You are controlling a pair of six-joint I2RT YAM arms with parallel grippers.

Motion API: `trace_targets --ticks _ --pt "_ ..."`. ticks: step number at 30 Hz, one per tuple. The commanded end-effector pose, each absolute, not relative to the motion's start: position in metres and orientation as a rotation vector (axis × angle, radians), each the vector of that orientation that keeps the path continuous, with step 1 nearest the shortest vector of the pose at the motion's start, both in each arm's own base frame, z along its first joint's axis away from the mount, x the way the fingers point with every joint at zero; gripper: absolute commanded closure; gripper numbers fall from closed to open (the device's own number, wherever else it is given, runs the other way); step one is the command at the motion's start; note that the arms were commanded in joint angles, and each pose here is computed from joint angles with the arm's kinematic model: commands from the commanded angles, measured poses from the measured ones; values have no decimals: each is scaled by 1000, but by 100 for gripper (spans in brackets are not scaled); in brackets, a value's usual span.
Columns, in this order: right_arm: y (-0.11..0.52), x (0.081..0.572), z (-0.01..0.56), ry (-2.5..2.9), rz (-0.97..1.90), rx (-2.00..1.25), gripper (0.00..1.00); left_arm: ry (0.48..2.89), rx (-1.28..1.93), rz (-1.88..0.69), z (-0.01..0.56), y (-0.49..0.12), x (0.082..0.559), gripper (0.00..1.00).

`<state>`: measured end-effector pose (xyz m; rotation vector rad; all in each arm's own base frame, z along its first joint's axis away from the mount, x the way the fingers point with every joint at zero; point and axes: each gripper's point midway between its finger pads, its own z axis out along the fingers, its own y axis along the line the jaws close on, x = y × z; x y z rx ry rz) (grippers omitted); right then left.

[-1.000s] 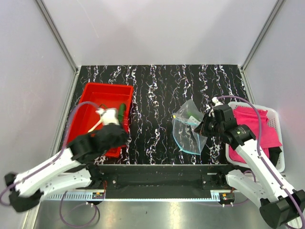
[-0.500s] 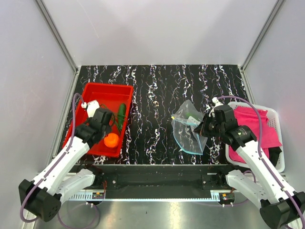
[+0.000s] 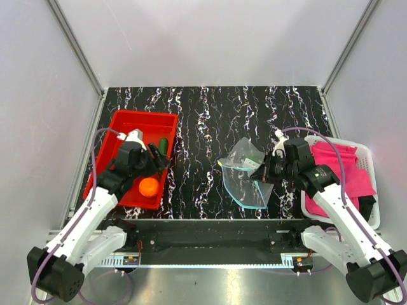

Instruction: Open the zip-top bag and remove the fake food

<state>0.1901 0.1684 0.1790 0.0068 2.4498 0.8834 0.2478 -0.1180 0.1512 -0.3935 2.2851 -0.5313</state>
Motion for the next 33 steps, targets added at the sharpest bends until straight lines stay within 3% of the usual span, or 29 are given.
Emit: trace_targets --ticks 1,6,11,17,23,25,27,29,33 --pt "199 185 216 2346 1136 -103 100 2015 -55 -1110 235 -207 222 37" --pt "215 185 232 2305 1263 -118 100 1971 89 -1290 261 -268 172 42" --pt "227 181 241 2281 1360 -124 100 2016 182 -1273 257 -322 143 49" --pt "233 178 247 2269 1419 -104 100 2192 268 -1073 218 -369 144 62" --pt "232 175 243 2274 1420 -85 100 2127 272 -1023 237 -391 148 78" --pt "231 174 240 2279 1413 -82 100 2084 279 -1040 253 -389 146 77" --pt "230 174 234 2292 1404 -81 100 2074 292 -1058 262 -383 141 71" --pt "231 175 231 2303 1400 -83 100 2072 311 -1075 267 -379 135 55" --pt "231 177 228 2307 1385 -94 100 2052 379 -1148 273 -370 119 44"
